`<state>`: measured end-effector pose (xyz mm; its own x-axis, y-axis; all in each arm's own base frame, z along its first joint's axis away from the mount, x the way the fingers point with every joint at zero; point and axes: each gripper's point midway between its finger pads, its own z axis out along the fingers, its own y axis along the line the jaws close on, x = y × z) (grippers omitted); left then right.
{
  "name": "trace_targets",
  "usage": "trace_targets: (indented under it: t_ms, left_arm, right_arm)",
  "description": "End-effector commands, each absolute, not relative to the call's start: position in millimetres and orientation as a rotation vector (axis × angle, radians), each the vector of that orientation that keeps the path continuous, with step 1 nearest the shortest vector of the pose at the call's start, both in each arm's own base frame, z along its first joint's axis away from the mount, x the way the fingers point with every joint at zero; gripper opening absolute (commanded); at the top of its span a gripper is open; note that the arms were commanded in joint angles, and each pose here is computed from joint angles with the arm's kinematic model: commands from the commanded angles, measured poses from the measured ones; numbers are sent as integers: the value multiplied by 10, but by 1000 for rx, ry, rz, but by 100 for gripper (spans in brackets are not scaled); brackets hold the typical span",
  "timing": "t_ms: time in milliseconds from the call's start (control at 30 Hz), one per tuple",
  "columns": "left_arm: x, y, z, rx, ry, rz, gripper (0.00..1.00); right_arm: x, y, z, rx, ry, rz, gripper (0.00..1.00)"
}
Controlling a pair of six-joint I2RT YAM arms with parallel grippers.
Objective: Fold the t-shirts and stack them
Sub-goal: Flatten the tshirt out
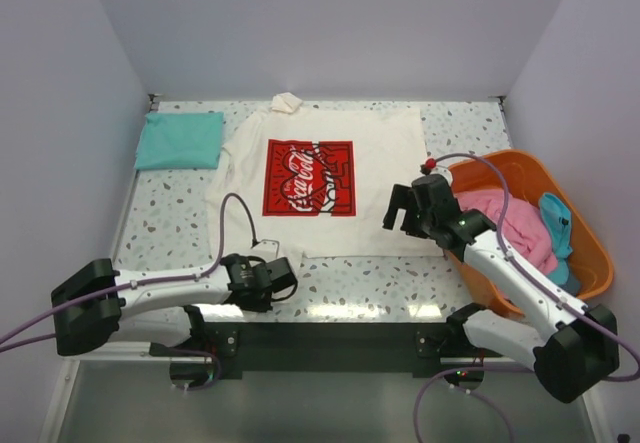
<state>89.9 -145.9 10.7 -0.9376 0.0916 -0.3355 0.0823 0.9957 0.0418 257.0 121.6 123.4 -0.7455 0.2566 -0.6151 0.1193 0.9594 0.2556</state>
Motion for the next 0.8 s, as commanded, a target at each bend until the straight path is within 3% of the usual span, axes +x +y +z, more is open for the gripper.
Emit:
trace_targets:
  t_ms: [0,33,67,433,667,767]
  left_arm:
    - [908,-1451,83,102,2792,65,11]
    - [910,-1451,100,98,2792,67,1]
    - [917,-1456,123,88,2790,71,0]
    - [1253,-1052,656,-93,2647,393,0]
    - [1489,-723,837,-533,2510,352,0]
    - [1520,-652,845,-571,2480,373,0]
  right_arm:
    - [2443,1182,1250,325,2407,293,99]
    - [2373,1136,1200,364,2412,288,99]
    - [2340,1102,1171,383,2415,274,99]
    - [1970,1159,721,487,2497,247,99]
    - [1930,1120,648,630,2449,197,99]
    - [1916,1024,651,695,2412,167,99]
